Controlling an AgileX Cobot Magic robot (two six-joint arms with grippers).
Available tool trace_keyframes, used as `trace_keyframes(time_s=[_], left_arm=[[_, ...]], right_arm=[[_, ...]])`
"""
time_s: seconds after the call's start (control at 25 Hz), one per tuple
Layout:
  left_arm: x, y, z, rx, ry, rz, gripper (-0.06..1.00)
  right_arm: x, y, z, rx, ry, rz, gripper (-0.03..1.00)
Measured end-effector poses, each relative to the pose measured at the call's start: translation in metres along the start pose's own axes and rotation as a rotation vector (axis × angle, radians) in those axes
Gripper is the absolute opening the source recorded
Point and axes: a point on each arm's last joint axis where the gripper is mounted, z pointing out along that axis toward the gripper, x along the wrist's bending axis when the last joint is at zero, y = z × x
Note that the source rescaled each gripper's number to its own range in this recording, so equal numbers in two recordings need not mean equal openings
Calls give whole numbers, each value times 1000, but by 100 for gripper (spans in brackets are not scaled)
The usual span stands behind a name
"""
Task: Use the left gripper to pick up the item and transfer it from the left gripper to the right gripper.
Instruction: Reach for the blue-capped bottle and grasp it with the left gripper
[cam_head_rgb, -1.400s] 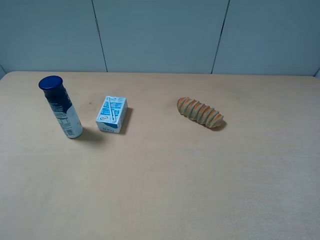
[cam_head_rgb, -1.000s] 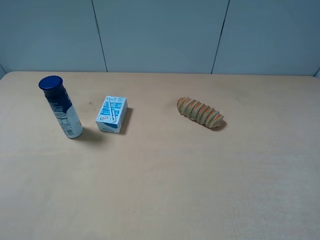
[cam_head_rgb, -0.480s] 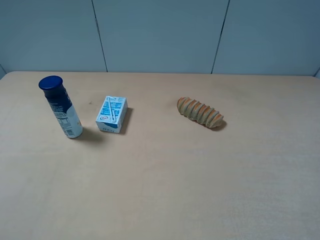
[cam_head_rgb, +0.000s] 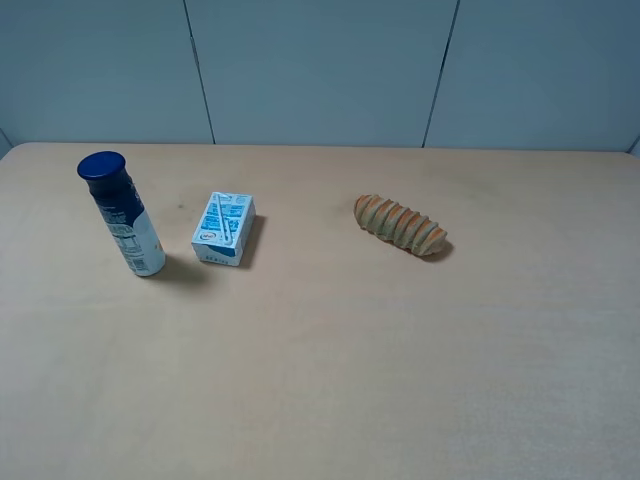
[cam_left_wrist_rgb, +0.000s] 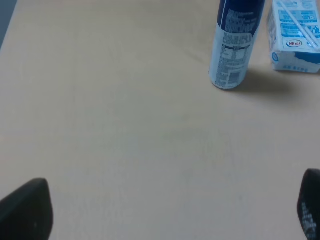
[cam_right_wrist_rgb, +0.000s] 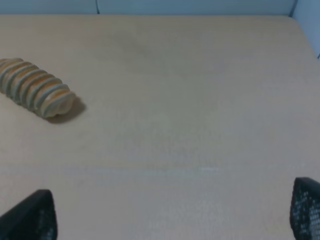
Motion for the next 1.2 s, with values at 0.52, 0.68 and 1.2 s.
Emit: trace_keyframes(time_s=[0.52,0.68,1.2], left_arm=[[1,34,-10,93,-2,1,96],[2,71,-2,192,-4,3,96],[-8,165,68,455,-55,61,96]], right_arm=[[0,0,0,0,0,0,100],[0,0,0,0,0,0,100],[0,0,0,0,0,0,100]])
